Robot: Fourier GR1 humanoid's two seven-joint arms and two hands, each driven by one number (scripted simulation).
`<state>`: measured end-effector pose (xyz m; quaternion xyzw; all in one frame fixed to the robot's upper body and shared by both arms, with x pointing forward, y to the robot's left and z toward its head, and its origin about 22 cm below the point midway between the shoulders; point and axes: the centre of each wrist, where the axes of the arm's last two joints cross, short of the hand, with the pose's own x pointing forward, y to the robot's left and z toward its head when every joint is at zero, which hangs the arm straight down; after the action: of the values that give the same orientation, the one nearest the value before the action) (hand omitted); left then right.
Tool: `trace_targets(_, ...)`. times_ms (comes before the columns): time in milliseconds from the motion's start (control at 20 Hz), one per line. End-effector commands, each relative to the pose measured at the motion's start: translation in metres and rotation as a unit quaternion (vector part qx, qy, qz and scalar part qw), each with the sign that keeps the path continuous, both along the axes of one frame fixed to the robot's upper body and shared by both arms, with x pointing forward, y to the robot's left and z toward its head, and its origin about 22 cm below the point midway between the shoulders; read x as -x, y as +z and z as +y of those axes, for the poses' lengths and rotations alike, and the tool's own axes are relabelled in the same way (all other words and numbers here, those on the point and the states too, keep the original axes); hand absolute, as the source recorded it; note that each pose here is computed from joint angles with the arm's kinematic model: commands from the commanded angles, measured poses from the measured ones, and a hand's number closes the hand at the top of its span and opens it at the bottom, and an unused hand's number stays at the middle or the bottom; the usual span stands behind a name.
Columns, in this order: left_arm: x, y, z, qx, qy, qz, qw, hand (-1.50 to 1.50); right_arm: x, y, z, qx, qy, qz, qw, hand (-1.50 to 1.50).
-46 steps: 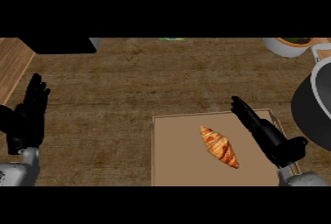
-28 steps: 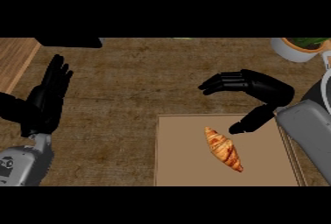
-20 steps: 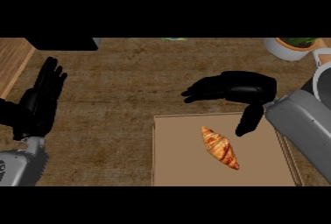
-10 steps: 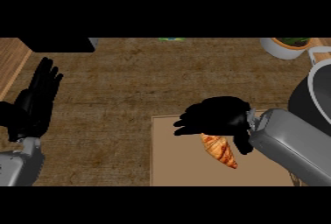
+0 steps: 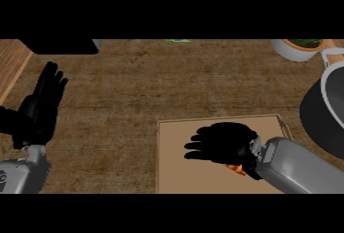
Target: Pick the croissant from the tray and place it in the pot
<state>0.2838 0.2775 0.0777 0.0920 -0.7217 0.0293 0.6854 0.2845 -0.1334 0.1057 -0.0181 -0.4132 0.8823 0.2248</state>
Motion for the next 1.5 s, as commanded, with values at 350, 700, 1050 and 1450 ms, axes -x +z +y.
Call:
trace_targets(350,-0.002,0.007,-0.002,0.003,0.001,0.004,1.0,0.0,-0.001,-0.034,-0.016,0.031,-0.026,-0.062,0.997,-1.5)
trace_targets(700,-0.001,0.015,0.027,-0.004,-0.001,0.002,1.0,0.0,0.001,-0.065,-0.007,0.024,-0.021,-0.046,0.998,-1.5)
trace_targets(1050,0.0,0.008,-0.007,0.003,0.001,0.011,0.9999,0.0,-0.015,-0.075,-0.024,0.046,-0.036,-0.066,0.996,-1.5)
trace_targets(1450,0.012,0.001,-0.004,0.006,-0.017,0.01,0.9998,0.0,-0.026,-0.074,-0.012,0.062,0.035,-0.068,0.995,1.5)
